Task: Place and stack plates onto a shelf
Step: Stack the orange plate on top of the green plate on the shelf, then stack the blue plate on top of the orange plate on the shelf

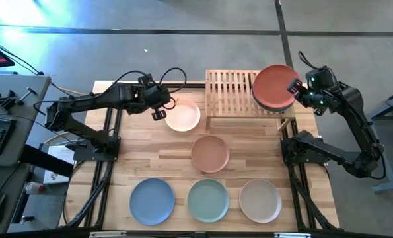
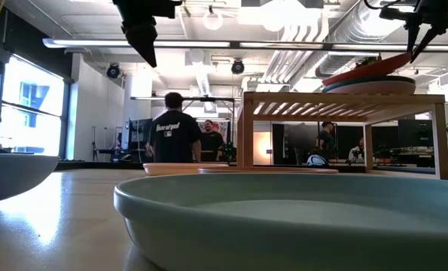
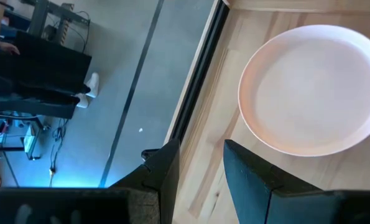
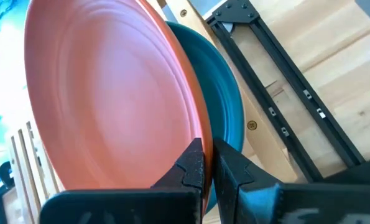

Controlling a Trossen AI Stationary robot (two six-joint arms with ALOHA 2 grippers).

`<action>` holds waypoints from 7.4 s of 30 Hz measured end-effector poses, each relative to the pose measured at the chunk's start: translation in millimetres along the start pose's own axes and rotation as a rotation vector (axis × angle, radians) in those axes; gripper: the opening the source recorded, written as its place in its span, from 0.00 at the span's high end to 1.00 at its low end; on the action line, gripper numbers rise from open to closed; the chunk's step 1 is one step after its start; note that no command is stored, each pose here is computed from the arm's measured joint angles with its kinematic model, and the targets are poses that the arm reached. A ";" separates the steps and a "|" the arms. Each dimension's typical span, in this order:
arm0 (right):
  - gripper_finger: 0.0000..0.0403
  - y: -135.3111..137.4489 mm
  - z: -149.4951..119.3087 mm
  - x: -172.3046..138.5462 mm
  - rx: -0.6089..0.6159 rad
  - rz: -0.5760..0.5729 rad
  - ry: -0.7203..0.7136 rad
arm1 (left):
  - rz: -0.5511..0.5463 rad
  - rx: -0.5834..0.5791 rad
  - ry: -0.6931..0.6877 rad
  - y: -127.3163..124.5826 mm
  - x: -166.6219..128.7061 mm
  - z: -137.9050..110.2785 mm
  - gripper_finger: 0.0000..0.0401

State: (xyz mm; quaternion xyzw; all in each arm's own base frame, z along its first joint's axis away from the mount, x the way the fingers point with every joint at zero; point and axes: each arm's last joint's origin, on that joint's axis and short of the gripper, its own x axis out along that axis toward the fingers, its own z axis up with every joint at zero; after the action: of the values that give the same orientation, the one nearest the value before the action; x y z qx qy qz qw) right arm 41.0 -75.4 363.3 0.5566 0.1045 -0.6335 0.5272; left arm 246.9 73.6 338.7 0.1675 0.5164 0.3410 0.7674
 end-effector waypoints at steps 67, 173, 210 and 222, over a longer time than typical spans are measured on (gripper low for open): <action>0.58 -2.6 -10.6 -4.5 -0.093 0.124 0.278 | -0.180 -0.047 -0.019 -5.2 -0.6 0.7 0.71; 0.58 78.6 -69.8 -41.9 -0.896 1.123 0.499 | -0.788 0.280 0.359 -273.2 -14.1 -82.2 0.71; 0.58 81.5 -78.2 -27.3 -0.975 1.019 0.545 | -0.855 0.013 0.247 -194.7 -25.5 -53.2 1.00; 0.58 110.0 -96.3 -17.3 -1.074 1.121 0.491 | -0.736 -0.253 -0.033 -110.8 -48.7 -24.8 1.00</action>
State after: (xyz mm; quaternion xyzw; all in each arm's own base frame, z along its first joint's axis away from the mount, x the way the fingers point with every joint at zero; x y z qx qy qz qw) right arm 181.6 -43.0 392.8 0.3203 0.2126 0.0014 0.9231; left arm 251.9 -41.5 294.1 -0.1195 0.4833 0.1011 0.8613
